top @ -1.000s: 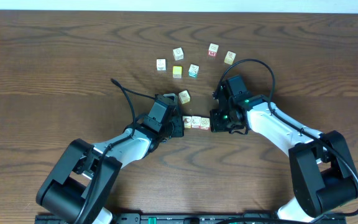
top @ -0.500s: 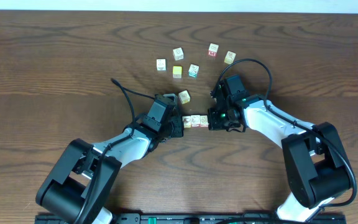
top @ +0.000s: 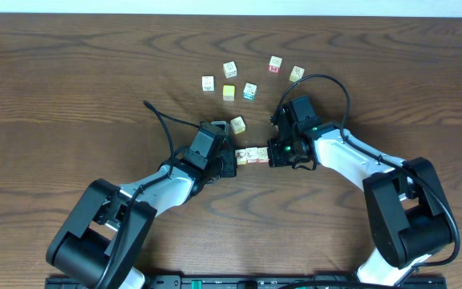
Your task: Lift 3 blocks
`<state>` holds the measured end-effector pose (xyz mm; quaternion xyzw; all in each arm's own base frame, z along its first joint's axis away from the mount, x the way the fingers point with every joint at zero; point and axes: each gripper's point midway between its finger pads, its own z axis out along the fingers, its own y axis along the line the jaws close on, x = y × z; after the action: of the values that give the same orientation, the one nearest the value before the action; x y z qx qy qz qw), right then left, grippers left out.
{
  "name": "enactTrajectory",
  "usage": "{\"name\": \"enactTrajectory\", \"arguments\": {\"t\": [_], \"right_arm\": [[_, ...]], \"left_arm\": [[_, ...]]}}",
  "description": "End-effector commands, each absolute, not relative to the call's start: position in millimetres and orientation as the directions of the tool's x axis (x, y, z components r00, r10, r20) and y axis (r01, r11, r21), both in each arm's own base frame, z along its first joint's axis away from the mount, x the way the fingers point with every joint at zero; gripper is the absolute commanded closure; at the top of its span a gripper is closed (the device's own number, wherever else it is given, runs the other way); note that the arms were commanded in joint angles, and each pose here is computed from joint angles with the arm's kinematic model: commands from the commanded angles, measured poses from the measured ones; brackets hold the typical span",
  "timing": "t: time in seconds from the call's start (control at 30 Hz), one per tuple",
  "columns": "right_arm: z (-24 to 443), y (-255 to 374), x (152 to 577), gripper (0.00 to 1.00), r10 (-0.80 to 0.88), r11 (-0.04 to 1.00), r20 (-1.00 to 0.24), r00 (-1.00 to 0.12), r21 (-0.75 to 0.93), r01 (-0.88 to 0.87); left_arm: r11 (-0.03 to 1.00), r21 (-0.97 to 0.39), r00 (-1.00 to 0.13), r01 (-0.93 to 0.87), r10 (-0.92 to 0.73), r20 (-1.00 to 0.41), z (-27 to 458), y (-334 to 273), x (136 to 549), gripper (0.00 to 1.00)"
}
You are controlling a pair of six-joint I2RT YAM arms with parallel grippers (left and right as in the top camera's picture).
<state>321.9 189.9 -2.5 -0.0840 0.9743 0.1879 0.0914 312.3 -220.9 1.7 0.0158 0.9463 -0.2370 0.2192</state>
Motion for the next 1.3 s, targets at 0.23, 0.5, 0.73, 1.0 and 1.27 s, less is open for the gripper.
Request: {"name": "enactTrajectory", "arguments": {"t": [0.23,0.5,0.73,1.0,1.27], "right_arm": [[-11.0,196.7,313.9,0.99,-0.185,0.898,-0.188,-0.965,0.367,-0.243],[-5.2,209.4,309.5,0.99,-0.192,0.861,-0.181,-0.964,0.441,-0.254],[-3.7,211.6,309.6,0.99,-0.195,0.853,-0.184,-0.963,0.452,-0.259],[4.8,211.9,310.4,0.99,-0.199,0.849,-0.204,-0.959,0.452,-0.272],[17.8,210.1,311.3,0.99,-0.195,0.852,-0.228,-0.954,0.443,-0.280]], "left_arm": [[0.864,-0.489,-0.910,0.124,-0.098,-0.404,7.1,-230.7,315.1,0.93],[0.848,-0.513,-0.912,0.132,-0.099,-0.399,10.5,-236.0,314.5,0.92],[0.835,-0.530,-0.915,0.144,-0.092,-0.394,13.2,-239.8,312.9,0.93],[0.826,-0.539,-0.902,0.166,-0.095,-0.422,26.6,-242.1,315.3,0.93],[0.819,-0.546,-0.894,0.175,-0.100,-0.437,34.9,-243.1,316.8,0.93]]}}
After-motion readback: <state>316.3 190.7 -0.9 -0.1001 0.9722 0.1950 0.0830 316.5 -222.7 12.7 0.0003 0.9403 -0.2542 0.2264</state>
